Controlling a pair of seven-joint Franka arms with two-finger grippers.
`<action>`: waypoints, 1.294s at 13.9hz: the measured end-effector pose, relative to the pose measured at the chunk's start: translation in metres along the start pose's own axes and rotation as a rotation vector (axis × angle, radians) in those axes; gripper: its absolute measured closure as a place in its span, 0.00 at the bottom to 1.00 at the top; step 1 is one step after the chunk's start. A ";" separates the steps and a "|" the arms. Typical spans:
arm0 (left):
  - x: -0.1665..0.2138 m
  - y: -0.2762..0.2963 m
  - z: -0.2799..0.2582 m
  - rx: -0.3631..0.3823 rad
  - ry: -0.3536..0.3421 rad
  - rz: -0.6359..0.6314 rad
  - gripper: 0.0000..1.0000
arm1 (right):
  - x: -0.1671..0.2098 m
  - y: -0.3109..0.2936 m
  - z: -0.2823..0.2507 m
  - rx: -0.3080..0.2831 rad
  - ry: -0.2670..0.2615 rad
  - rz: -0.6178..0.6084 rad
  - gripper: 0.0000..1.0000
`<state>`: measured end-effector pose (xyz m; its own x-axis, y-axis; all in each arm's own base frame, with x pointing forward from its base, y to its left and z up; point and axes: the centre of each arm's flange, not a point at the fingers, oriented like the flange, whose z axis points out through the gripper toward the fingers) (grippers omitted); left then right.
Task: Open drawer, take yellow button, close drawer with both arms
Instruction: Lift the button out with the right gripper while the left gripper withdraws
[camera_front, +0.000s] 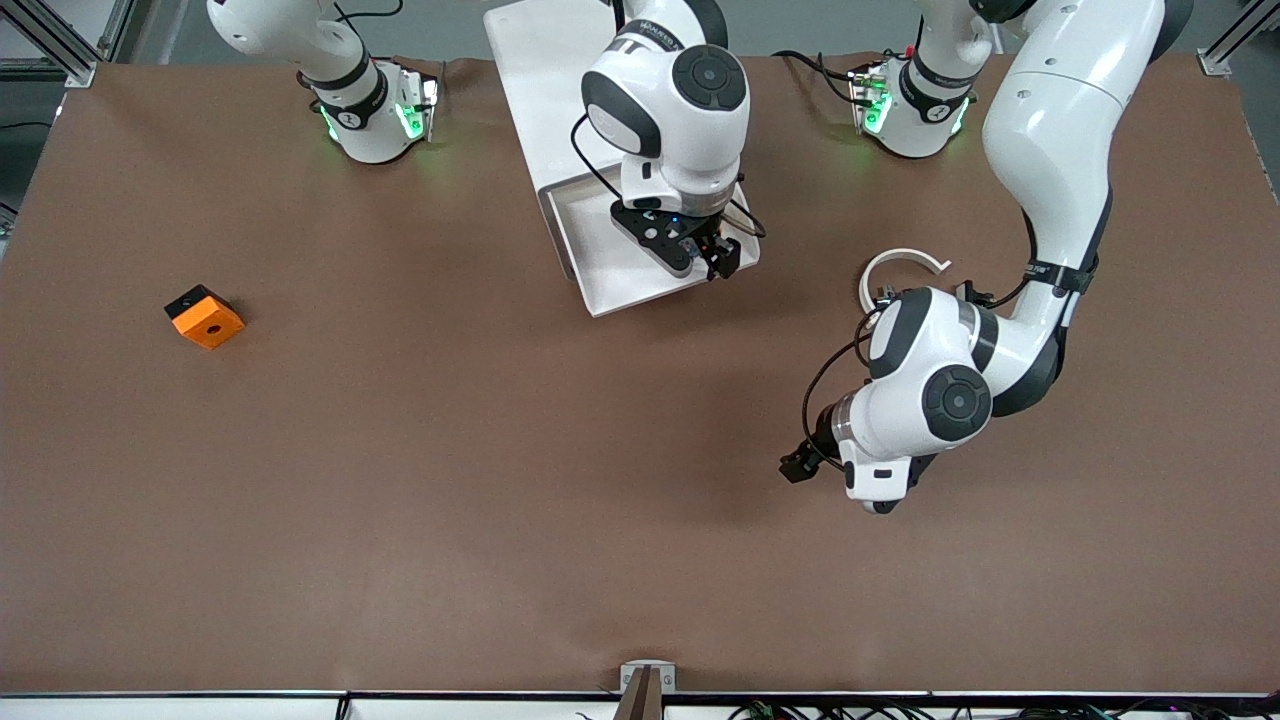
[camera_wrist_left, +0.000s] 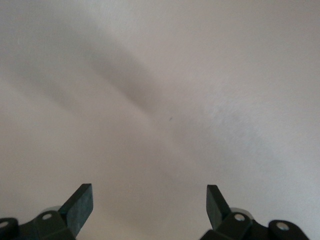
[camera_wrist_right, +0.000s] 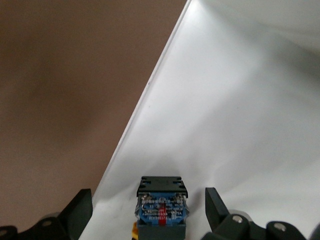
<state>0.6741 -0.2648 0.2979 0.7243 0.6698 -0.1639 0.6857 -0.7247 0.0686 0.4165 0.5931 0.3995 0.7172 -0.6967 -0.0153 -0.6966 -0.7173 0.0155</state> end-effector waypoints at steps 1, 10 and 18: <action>0.001 0.001 -0.004 0.003 0.033 0.033 0.00 | 0.000 0.000 0.000 0.000 0.000 0.000 0.03; -0.010 0.012 -0.052 0.003 0.192 0.223 0.00 | -0.002 0.000 -0.001 0.001 -0.001 -0.002 0.58; -0.039 0.020 -0.053 0.008 0.168 0.266 0.00 | 0.018 -0.007 -0.040 0.030 -0.051 0.045 0.58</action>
<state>0.6632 -0.2964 0.3579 0.8805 0.4736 0.0234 0.4706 -0.8788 0.0793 0.4355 0.5860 0.4393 0.6833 -0.7272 -0.0659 -0.7293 -0.6841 -0.0125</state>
